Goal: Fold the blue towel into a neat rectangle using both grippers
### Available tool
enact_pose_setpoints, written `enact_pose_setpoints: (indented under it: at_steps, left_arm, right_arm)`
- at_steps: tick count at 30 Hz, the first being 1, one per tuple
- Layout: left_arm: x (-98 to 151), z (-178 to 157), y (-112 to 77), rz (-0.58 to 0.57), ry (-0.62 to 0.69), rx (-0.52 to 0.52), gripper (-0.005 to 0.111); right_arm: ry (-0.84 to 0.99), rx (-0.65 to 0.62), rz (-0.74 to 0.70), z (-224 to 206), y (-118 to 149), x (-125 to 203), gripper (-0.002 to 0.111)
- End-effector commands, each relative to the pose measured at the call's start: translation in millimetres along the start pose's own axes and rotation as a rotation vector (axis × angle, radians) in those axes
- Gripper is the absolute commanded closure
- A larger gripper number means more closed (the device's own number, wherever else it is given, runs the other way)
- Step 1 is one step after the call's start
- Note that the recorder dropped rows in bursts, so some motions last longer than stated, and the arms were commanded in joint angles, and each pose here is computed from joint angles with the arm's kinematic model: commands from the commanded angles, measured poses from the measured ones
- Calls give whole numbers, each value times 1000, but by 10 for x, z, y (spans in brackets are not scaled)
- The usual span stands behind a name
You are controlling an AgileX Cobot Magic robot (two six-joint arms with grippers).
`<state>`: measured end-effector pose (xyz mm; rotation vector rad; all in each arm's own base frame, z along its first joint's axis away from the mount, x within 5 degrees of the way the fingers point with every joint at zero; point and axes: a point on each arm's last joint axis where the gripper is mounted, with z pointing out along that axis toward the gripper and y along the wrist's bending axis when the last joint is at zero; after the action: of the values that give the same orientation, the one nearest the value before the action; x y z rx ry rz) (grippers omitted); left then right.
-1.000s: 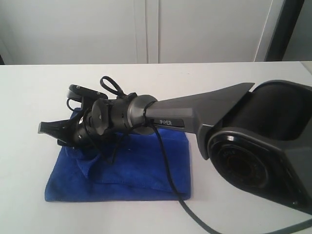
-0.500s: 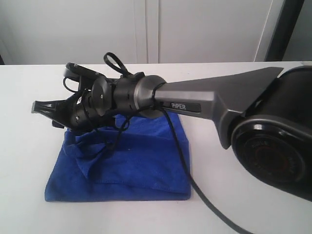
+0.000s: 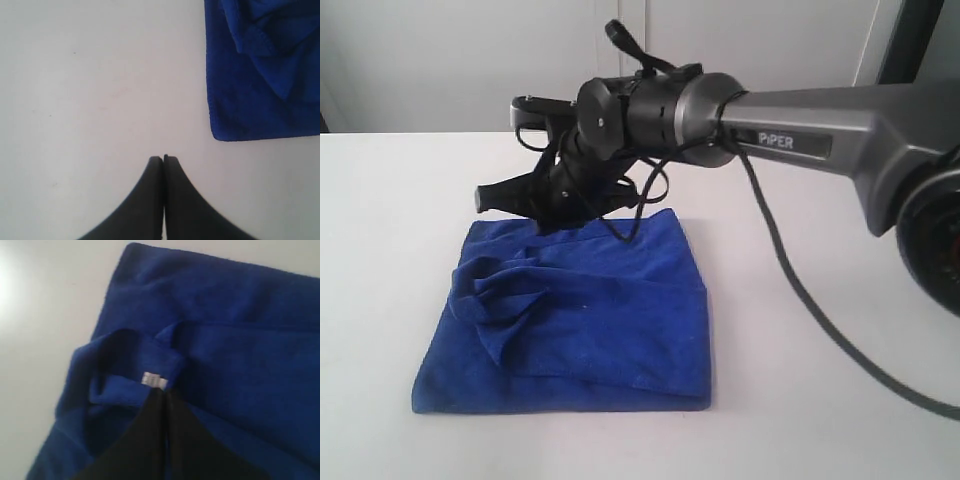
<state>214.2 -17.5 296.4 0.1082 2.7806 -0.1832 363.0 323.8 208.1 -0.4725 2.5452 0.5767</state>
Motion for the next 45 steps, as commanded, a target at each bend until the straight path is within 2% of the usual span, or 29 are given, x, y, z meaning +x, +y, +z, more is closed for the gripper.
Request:
enact_pose_setpoints:
  at_steps: [1, 9, 14, 21, 26, 32, 45]
  left_arm:
    - [35, -8, -2, -5, 11, 7, 107]
    - [35, -8, -2, -5, 11, 7, 107]
    - [35, -8, -2, -5, 11, 7, 107]
    - [35, -8, -2, -5, 11, 7, 107]
    - [35, -8, -2, -5, 11, 7, 107]
    - [35, -8, -2, -5, 11, 7, 107]
    - [35, -8, -2, -5, 11, 7, 107]
  right_arm:
    - [35, 76, -138, -137, -283, -81, 108]
    - [19, 199, -277, -213, -769, -226, 108]
    - [43, 232, -321, -81, -993, -212, 108]
    - [24, 235, -343, 156, -1101, -171, 108]
    - [73, 244, -340, 350, -1208, -66, 108]
    - [157, 302, -409, 450, -1316, 35, 108]
    - [350, 442, -303, 280, -1752, 136, 108]
